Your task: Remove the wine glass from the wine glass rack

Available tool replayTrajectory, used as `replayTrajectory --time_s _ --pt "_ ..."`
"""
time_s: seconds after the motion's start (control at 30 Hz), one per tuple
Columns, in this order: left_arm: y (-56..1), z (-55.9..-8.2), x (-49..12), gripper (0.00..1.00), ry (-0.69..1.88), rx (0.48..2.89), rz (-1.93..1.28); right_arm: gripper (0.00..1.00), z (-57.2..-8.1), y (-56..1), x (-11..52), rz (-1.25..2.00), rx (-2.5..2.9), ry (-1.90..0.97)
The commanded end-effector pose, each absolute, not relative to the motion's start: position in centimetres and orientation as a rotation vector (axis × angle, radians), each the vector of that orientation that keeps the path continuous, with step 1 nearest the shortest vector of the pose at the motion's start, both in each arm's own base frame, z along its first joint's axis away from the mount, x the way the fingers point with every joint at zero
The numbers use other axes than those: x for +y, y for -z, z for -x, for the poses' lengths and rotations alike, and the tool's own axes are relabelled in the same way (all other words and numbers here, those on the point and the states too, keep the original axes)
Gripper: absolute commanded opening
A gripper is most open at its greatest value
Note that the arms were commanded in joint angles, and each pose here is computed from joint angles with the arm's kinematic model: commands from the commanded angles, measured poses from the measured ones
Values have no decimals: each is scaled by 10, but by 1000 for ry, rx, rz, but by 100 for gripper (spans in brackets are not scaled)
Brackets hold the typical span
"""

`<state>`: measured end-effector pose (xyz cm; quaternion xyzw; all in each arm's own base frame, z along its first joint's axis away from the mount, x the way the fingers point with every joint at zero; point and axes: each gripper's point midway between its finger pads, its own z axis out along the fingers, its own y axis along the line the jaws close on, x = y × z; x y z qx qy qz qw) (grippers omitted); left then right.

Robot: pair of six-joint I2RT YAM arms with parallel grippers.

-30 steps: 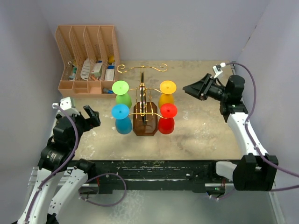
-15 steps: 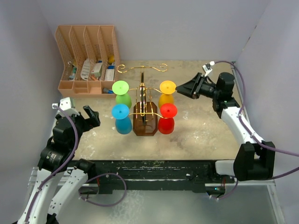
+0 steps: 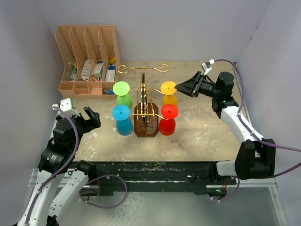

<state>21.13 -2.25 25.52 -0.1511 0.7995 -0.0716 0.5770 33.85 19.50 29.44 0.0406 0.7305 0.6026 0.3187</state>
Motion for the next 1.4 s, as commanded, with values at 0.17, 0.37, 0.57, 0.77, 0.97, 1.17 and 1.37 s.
replayTrajectory --time_s 0.17,0.37,0.57,0.77,0.97,1.17,1.37 --pt "-274 -211 -15 98 168 1798 398 33 -344 -316 203 -44 1849 -1604" --pt "-274 -210 -15 97 177 1780 393 31 -346 -315 207 -44 1853 -1610" --pt "-272 -213 -17 97 173 1801 389 29 -348 -316 209 -56 1841 -1613" --pt "-272 -213 -18 97 179 1798 384 28 -349 -321 210 -54 1823 -1614" --pt "-271 -213 -19 97 179 1804 380 27 -350 -319 213 -54 1827 -1622" --pt "-271 -214 -20 97 183 1804 378 25 -352 -327 219 -31 1816 -1628" --pt "-270 -214 -20 97 183 1809 374 18 -354 -325 221 -35 1821 -1624"
